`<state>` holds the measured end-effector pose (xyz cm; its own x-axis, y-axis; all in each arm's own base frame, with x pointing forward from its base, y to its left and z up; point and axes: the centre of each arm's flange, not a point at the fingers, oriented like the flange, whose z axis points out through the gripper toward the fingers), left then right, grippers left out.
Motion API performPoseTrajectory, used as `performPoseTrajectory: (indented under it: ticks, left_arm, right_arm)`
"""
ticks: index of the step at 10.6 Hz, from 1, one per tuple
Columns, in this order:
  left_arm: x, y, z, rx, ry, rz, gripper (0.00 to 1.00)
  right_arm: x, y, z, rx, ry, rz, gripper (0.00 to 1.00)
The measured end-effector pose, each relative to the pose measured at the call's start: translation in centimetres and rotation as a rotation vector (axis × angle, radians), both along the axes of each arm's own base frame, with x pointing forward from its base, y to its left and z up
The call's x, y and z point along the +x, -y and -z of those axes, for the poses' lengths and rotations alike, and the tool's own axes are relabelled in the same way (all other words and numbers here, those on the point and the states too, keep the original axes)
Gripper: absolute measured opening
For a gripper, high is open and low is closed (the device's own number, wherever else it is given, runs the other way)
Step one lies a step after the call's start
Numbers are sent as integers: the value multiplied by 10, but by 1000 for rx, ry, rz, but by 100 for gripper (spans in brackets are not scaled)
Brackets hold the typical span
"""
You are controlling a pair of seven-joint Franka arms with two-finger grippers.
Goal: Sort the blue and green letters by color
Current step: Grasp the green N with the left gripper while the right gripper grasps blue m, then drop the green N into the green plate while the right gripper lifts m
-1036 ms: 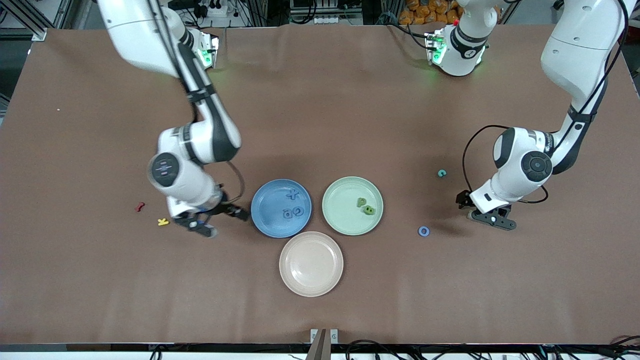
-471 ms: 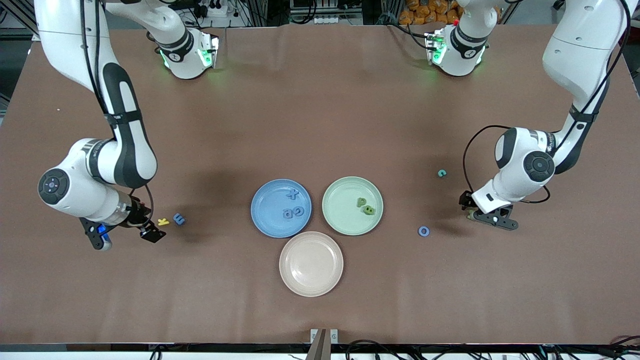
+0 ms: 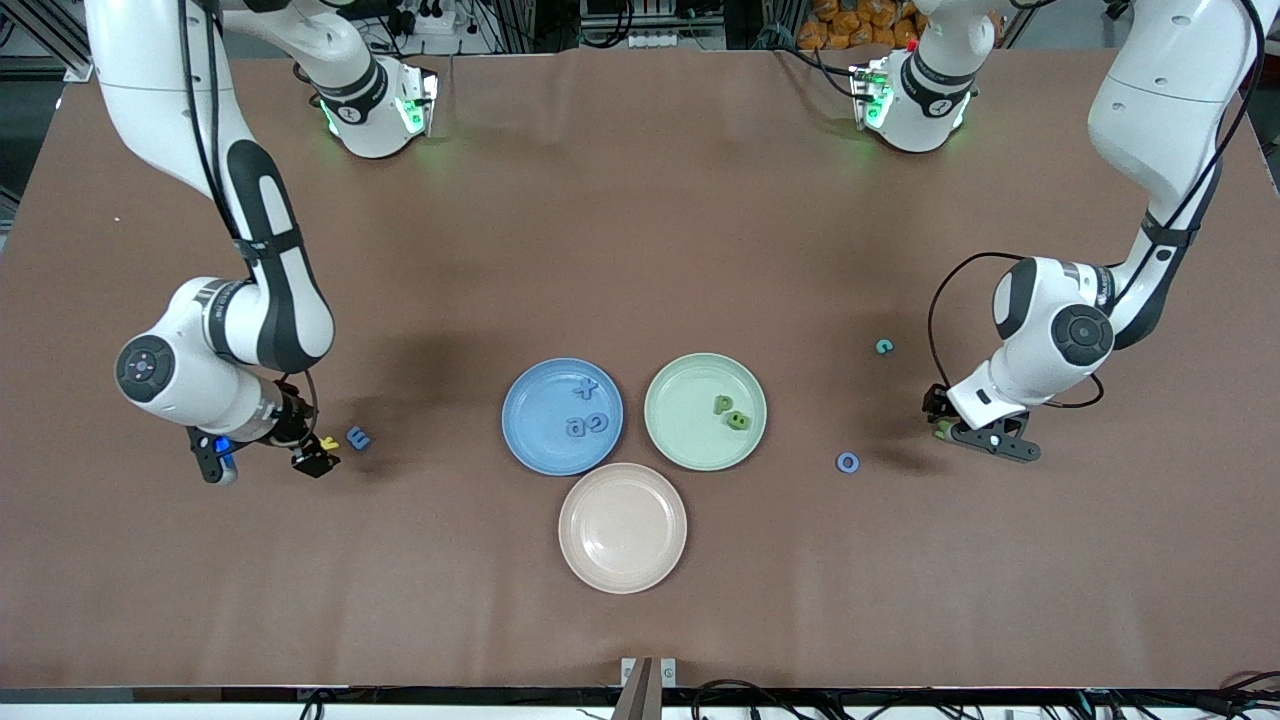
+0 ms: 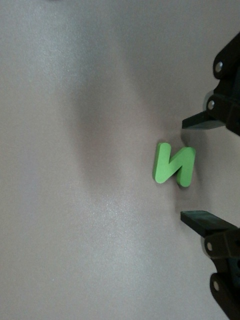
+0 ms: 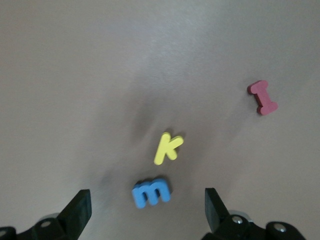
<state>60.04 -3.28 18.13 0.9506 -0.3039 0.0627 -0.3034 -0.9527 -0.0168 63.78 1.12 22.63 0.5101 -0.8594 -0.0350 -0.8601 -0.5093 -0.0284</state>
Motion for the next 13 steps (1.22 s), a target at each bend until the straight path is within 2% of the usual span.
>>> performPoseTrajectory:
  ticks: [5, 8, 9, 10, 12, 13]
  left_arm:
    - [11, 0, 7, -9, 5, -5, 68]
    - [13, 2, 5, -11, 12, -3, 52]
    - [15, 3, 3, -12, 16, -3, 37]
    - [15, 3, 2, -14, 18, -19, 35]
    - [15, 18, 0, -32, 21, -57, 35]
    - [16, 34, -5, -48, 27, -74, 35]
  right_arm:
    - [-16, -32, 38, -37, 21, -82, 100]
    - [-24, -27, 47, -50, 29, -110, 100]
    - [-26, -26, 49, -55, 39, -112, 100]
    - [-28, -27, 52, -59, 50, -115, 100]
    - [-31, -29, 58, -62, 54, -119, 94]
    - [-31, -28, 58, -64, 57, -120, 83]
